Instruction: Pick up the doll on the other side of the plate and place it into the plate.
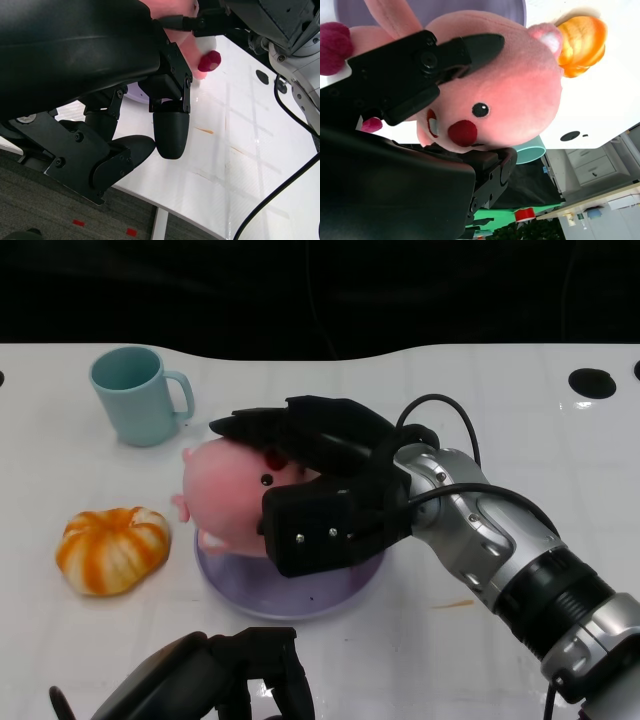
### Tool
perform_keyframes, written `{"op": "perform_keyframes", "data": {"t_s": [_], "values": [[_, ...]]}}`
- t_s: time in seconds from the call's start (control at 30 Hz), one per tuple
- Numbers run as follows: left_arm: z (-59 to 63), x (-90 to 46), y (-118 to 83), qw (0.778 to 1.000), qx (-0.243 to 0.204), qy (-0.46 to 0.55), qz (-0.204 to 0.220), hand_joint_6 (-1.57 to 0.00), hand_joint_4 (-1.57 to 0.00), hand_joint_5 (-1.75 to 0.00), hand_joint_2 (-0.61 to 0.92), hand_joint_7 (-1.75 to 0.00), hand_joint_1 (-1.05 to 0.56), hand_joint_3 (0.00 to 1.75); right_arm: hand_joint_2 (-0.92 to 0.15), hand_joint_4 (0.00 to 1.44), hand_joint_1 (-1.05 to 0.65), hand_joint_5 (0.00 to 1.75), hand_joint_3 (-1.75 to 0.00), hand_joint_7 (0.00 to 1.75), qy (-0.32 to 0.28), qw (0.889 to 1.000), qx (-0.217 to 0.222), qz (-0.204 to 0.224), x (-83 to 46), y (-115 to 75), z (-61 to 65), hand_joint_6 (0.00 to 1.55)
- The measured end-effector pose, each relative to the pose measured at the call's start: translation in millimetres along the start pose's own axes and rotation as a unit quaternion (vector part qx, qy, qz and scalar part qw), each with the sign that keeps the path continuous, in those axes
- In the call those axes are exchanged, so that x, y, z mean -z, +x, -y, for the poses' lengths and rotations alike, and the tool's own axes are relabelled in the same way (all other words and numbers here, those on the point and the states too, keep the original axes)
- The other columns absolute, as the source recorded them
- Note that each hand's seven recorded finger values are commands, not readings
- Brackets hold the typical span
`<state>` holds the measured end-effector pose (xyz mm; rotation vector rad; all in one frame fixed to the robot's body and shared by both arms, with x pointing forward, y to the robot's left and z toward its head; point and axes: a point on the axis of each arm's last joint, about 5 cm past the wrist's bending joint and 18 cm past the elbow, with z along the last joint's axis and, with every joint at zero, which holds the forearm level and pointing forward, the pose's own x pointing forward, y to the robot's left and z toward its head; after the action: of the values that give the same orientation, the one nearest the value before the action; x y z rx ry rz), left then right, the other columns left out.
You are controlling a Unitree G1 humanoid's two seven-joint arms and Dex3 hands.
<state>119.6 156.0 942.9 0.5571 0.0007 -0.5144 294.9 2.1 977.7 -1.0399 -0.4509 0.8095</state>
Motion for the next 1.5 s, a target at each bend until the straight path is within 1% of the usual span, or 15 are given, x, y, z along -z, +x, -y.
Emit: {"op": "perform_keyframes", "data": {"t_s": [0.23,0.4,0.53,0.73,0.83,0.9,1.0,1.1,1.2,1.27,1.37,1.4,1.43,1.5], "values": [[-0.4,0.0,0,1.0,0.0,0.0,0.002,-0.64,-0.68,-1.71,0.53,-1.47,-0.16,1.15,-0.92,0.0,-0.95,0.13,-0.27,0.0,-0.016,1.0,-0.006,0.001,0.2,-3.5,6.2,0.06],[-1.7,0.2,0,1.0,-0.002,0.002,0.005,-0.64,-0.68,-1.71,0.53,-1.46,-0.15,1.15,-0.92,0.0,-0.94,0.13,-0.27,0.0,-0.021,1.0,-0.007,0.005,-0.2,-7.2,9.1,0.05],[-2.2,0.4,0,1.0,-0.003,0.003,0.006,-0.64,-0.69,-1.71,0.53,-1.47,-0.15,1.16,-0.92,0.0,-0.95,0.15,-0.29,0.0,-0.021,1.0,-0.009,0.006,2.6,-13.0,10.7,0.06],[-2.9,0.7,0,1.0,-0.004,0.004,0.005,-0.63,-0.68,-1.71,0.53,-1.47,-0.14,1.16,-0.92,0.0,-0.92,0.17,-0.27,0.01,-0.014,1.0,-0.007,0.012,10.1,-29.8,16.7,0.07],[-3.4,0.7,1,1.0,-0.005,0.005,0.006,-0.63,-0.68,-1.71,0.53,-1.47,-0.15,1.16,-0.92,0.0,-0.9,0.18,-0.25,0.02,-0.009,1.0,-0.01,0.009,14.4,-37.0,16.7,0.09],[-3.8,0.5,1,1.0,-0.005,0.006,0.007,-0.64,-0.68,-1.7,0.53,-1.46,-0.15,1.16,-0.92,0.0,-0.89,0.19,-0.25,0.02,-0.001,1.0,-0.007,0.013,18.9,-45.9,17.2,0.09],[-3.9,0.5,1,1.0,-0.005,0.007,0.007,-0.64,-0.68,-1.7,0.53,-1.46,-0.15,1.15,-0.92,0.02,-0.84,0.24,-0.23,0.03,0.016,1.0,0.001,0.019,26.4,-61.8,17.4,0.11],[-4.0,0.5,1,1.0,-0.005,0.008,0.008,-0.64,-0.68,-1.7,0.53,-1.46,-0.15,1.15,-0.92,0.0,-0.78,0.38,-0.19,0.04,0.033,0.999,0.007,0.012,36.3,-79.2,15.2,0.14],[-4.0,0.7,1,1.0,-0.005,0.008,0.008,-0.64,-0.69,-1.7,0.52,-1.46,-0.15,1.16,-0.92,0.0,-0.69,0.57,-0.14,0.07,0.043,0.999,0.021,0.011,43.8,-94.5,14.1,0.21],[-4.0,0.8,1,1.0,-0.005,0.009,0.008,-0.64,-0.69,-1.7,0.52,-1.46,-0.15,1.16,-0.92,0.05,-0.6,0.65,-0.12,0.11,0.052,0.998,0.032,0.011,47.9,-104.3,12.4,0.3],[-3.6,1.0,0,1.0,-0.005,0.011,0.012,-0.64,-0.68,-1.7,0.51,-1.46,-0.15,1.17,-0.91,0.2,-0.47,0.72,-0.07,0.18,0.079,0.995,0.052,0.014,51.4,-117.9,8.8,0.49],[-3.4,1.3,-1,1.0,-0.004,0.011,0.011,-0.65,-0.68,-1.7,0.51,-1.46,-0.15,1.17,-0.9,0.28,-0.42,0.75,-0.06,0.21,0.086,0.994,0.058,0.015,52.1,-121.4,7.4,0.56],[-3.1,1.4,-1,1.0,-0.004,0.01,0.011,-0.64,-0.68,-1.7,0.51,-1.46,-0.15,1.17,-0.89,0.43,-0.3,0.82,-0.04,0.26,0.095,0.993,0.066,0.013,52.7,-126.0,6.1,0.67],[-2.7,1.9,-2,1.0,-0.004,0.009,0.008,-0.64,-0.68,-1.7,0.52,-1.46,-0.15,1.17,-0.88,0.59,-0.16,0.92,-0.04,0.32,0.112,0.99,0.084,0.01,53.5,-134.3,3.2,0.79]]}}
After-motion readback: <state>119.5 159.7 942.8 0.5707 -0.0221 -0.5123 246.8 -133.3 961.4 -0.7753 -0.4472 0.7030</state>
